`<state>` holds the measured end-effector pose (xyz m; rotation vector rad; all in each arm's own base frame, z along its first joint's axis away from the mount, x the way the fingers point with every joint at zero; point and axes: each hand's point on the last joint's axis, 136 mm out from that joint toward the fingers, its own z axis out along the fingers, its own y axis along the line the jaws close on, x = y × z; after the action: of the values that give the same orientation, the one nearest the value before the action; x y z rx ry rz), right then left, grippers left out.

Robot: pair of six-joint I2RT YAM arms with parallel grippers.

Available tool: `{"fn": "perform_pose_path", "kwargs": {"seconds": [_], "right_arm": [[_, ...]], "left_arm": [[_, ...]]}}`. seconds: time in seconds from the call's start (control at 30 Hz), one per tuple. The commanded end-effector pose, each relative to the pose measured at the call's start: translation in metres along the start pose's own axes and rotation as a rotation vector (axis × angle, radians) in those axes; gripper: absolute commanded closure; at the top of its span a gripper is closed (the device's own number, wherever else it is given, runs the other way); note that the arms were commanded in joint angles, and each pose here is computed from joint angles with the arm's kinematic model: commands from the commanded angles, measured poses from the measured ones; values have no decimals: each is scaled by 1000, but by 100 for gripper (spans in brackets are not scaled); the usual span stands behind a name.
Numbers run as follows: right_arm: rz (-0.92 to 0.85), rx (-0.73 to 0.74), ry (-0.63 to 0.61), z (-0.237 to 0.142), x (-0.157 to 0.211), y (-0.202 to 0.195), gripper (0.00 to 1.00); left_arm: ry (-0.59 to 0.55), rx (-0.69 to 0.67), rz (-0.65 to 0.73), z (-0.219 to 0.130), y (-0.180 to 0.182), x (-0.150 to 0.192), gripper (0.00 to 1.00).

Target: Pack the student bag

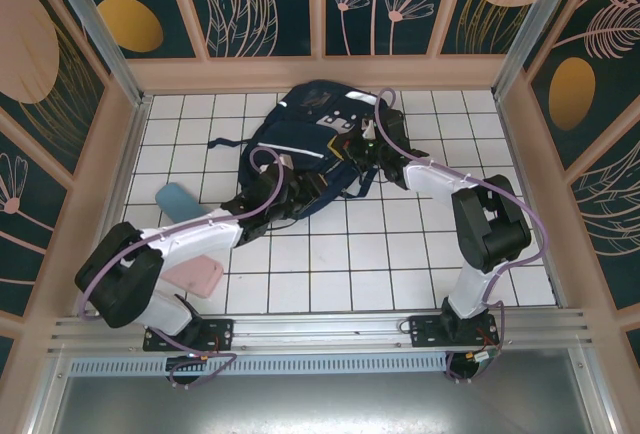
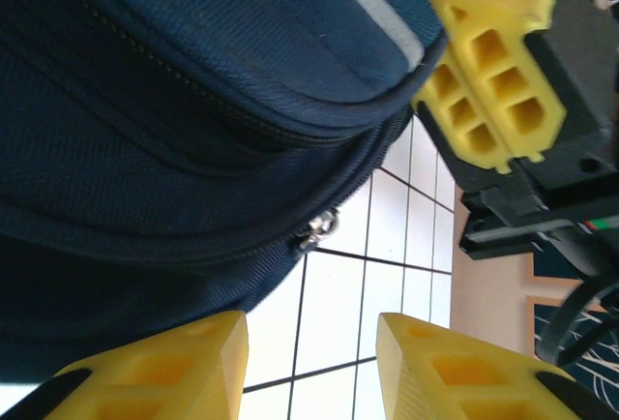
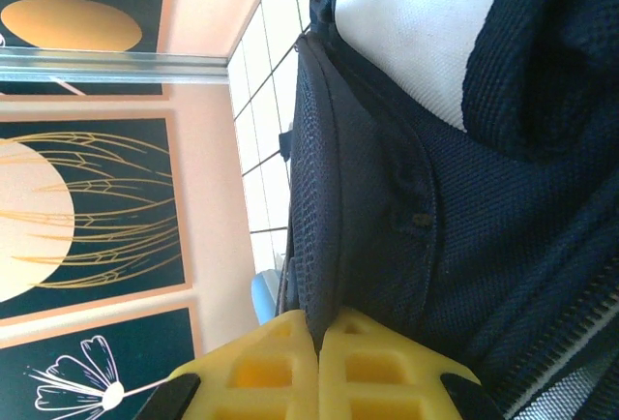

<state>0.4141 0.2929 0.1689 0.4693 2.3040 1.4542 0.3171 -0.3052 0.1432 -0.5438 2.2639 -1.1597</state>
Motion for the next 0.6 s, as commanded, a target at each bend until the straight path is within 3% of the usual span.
{"fn": "perform_pose_path", "kwargs": {"seconds": [0.0,0.27,0.4,0.57], "right_arm": [[-129,-230,-15,-21,3,78,100],[-119,-224,17,-16,12,76,100],[-116,-215,25,-14,18,74,100],[-129,-176,17,-10,22,70,100]], "left_arm": [[-47,34,-11,9,-12,-9,61],[-109,-3,71,26,-10,-21,59],[-155,-150,57,28,18,-28,65],[-141,-155,55,30,20,-26,65]]}}
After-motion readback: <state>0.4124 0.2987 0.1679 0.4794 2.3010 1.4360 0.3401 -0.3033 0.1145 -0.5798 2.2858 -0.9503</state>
